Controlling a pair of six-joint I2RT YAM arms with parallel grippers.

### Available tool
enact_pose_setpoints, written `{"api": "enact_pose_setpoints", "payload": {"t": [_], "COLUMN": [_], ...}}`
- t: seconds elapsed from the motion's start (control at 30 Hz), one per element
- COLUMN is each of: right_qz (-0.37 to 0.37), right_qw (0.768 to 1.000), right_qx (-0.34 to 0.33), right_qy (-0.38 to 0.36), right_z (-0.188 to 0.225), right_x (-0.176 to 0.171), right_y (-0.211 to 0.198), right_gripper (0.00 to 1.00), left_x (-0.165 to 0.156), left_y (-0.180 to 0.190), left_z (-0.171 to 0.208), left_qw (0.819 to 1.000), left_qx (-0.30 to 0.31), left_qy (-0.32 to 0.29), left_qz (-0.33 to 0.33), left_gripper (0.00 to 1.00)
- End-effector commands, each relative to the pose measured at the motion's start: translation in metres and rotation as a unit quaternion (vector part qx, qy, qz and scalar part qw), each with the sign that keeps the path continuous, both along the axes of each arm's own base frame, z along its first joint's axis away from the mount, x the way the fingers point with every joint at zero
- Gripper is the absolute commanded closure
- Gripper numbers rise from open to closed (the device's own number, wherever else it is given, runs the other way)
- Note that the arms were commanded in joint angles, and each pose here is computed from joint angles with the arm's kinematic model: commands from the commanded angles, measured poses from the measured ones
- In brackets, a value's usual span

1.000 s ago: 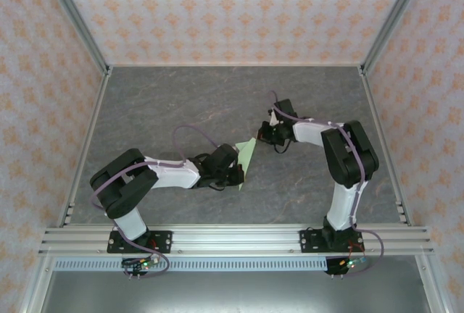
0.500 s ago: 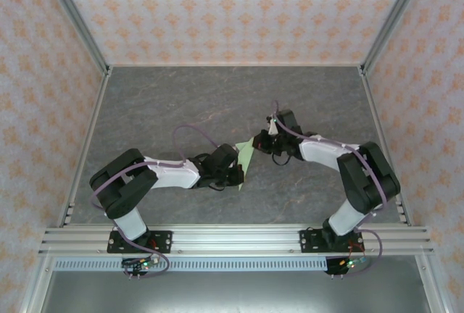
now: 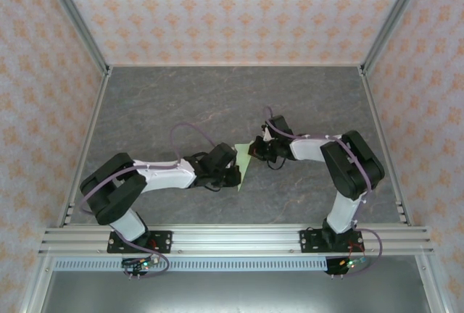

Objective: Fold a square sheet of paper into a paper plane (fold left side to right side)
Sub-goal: Fold the wing for the fifth time at the center of the table.

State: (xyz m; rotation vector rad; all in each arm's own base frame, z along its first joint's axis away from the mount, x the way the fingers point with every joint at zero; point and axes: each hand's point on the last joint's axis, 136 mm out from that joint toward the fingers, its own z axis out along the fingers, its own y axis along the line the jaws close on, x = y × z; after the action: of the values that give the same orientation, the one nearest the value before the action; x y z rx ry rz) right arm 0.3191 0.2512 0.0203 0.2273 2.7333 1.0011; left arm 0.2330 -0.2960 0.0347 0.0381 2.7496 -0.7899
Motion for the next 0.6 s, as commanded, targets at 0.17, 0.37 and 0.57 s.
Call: {"api": "enact_pose_setpoints", "payload": {"t": [0.17, 0.37, 0.57], "right_qz": [-0.009, -0.007, -0.007], "right_qw": [0.998, 0.998, 0.998], "right_qx": [-0.052, -0.054, -0.057], "right_qy": [0.024, 0.026, 0.028], "right_z": [-0.023, -0.022, -0.024], "right_x": [-0.005, -0.007, -0.008], "right_y": [-0.015, -0.015, -0.017], "right_gripper": [0.97, 0.97, 0.97], "left_x": [0.019, 0.035, 0.035], "left_y": [-0.02, -0.032, -0.044], "left_z": [0.041, 0.039, 0.035], "left_qw": [0.998, 0.994, 0.992], "left_qx": [-0.053, -0.102, -0.108], "left_qy": [-0.032, -0.023, -0.013], "left_qz": [-0.022, -0.033, -0.06], "left_gripper": [0.91, 0.92, 0.92]}}
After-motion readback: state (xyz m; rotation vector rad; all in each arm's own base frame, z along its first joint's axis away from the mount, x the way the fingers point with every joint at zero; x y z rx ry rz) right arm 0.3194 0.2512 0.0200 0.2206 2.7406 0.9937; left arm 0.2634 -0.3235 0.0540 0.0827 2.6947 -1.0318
